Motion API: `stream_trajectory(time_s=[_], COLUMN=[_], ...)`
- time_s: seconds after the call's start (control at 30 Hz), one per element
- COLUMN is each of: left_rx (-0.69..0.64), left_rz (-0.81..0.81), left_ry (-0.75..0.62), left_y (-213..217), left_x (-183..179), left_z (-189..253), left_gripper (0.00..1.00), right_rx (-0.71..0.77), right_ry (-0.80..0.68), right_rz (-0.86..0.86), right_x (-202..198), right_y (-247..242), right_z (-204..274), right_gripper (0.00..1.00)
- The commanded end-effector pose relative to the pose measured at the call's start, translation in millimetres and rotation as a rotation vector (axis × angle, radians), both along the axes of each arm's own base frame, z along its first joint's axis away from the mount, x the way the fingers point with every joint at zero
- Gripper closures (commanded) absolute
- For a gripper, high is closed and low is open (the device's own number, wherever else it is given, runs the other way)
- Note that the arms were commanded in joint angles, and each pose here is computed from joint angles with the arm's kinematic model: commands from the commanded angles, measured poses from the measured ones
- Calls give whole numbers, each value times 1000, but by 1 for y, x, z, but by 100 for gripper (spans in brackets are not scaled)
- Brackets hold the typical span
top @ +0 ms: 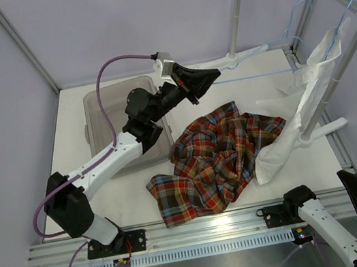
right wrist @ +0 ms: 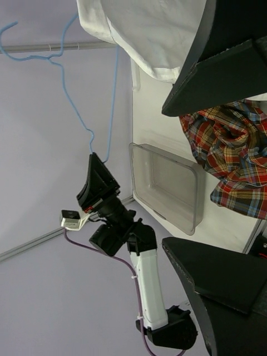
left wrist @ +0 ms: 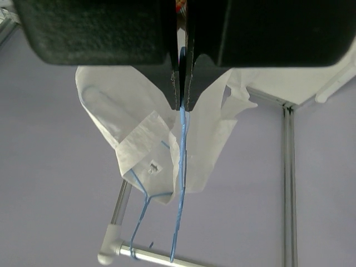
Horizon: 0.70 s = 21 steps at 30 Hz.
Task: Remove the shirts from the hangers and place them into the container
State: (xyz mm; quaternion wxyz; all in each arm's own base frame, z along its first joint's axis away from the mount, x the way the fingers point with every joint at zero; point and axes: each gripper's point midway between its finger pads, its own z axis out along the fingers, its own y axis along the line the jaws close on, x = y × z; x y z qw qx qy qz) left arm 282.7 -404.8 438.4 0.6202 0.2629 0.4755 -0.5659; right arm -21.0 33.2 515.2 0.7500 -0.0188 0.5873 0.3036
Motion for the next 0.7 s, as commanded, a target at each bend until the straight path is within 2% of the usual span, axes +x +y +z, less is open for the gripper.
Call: stream_trajectory(time_s=[0.0, 0.37, 0.67], left_rx=[-160, -155, -62], left_rz=[32, 27, 45], left_ry=[-189, -220, -175], left_y=[20, -2, -37], left_x=[-14, 5, 47], left_z=[74, 104, 88], left_gripper=[100, 100, 100], right_rx=[-39, -70, -71], right_ry=[-9, -54, -61], right_rz=[20, 23, 49], right_x=[-11, -28, -29], right_y=[5, 20, 32], right_z=[-9, -3, -4], right_gripper=[1, 1, 1])
